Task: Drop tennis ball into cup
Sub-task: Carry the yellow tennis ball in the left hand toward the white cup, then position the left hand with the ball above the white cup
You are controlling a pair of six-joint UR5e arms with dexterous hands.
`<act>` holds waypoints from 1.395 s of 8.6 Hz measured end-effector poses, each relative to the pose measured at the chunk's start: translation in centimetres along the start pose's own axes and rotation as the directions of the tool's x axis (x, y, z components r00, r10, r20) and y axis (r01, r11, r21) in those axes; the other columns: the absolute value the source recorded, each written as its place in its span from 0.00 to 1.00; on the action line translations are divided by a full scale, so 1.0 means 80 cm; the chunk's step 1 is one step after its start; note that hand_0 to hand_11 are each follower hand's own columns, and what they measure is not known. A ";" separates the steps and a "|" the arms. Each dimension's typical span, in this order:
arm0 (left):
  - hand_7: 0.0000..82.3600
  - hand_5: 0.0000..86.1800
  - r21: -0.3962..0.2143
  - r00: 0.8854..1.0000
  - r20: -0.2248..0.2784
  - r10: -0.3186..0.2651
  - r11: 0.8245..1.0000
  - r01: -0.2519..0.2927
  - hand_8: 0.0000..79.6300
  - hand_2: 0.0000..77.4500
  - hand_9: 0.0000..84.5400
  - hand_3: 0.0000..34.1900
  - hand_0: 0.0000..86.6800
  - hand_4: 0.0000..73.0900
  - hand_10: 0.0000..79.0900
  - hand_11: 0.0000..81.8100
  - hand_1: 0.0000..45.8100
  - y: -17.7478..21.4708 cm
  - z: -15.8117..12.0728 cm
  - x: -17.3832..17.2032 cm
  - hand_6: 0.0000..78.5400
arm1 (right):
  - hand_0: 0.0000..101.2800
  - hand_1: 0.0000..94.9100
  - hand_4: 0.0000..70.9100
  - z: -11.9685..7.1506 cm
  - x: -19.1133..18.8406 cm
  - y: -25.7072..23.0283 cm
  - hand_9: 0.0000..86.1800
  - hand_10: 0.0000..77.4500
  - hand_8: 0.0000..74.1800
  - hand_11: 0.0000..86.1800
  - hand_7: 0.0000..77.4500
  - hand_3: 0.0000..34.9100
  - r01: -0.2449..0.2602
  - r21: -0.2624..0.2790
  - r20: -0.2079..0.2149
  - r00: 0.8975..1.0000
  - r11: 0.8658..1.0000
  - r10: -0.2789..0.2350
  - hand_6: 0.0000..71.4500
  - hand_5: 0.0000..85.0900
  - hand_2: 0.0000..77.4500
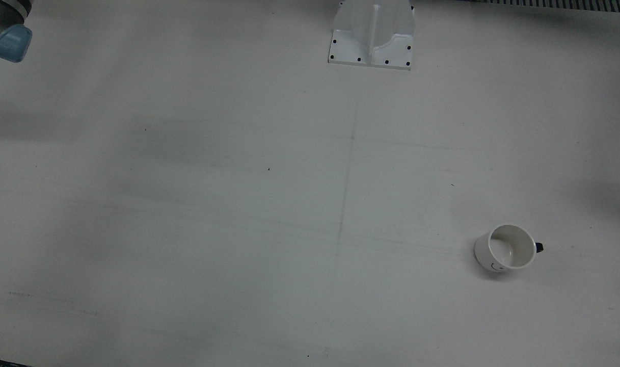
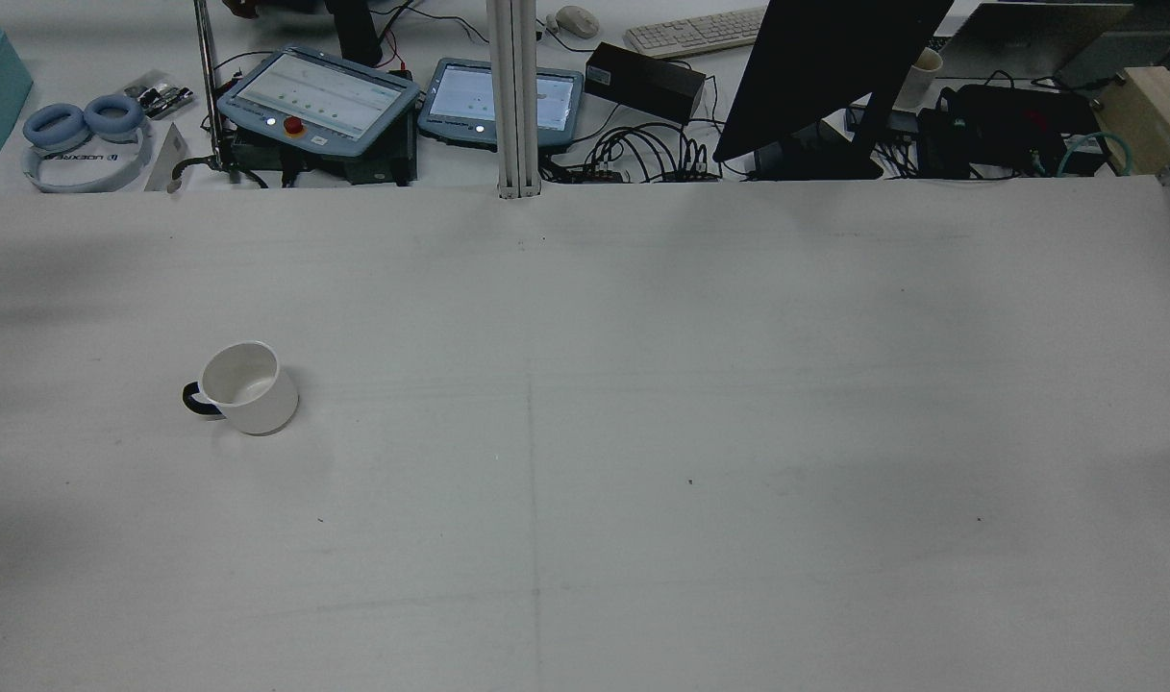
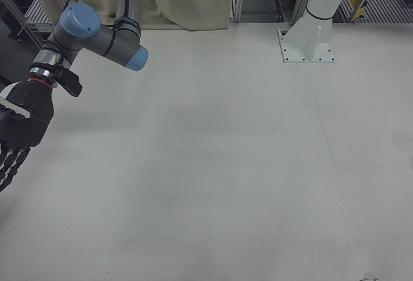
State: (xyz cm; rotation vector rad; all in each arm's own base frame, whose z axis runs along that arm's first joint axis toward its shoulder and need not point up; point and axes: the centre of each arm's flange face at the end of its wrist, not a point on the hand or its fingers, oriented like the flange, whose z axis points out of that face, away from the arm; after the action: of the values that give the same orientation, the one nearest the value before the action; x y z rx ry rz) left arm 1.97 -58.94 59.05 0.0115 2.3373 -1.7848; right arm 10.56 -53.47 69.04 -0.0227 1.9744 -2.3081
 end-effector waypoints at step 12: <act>0.47 0.40 -0.121 0.947 0.311 -0.081 0.985 0.125 0.68 0.77 0.83 0.00 0.92 0.53 0.51 0.73 0.29 0.090 0.019 -0.260 0.85 | 0.00 0.01 0.00 0.000 0.000 0.001 0.00 0.00 0.00 0.01 0.01 0.00 0.000 -0.001 0.000 1.000 1.000 0.000 0.00 0.00 0.01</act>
State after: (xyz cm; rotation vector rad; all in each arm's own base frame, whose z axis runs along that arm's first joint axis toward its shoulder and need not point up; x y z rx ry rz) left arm 23.52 -56.02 55.20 -0.3872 2.2638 -1.5318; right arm 10.56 -53.49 68.98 -0.0224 1.9759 -2.3068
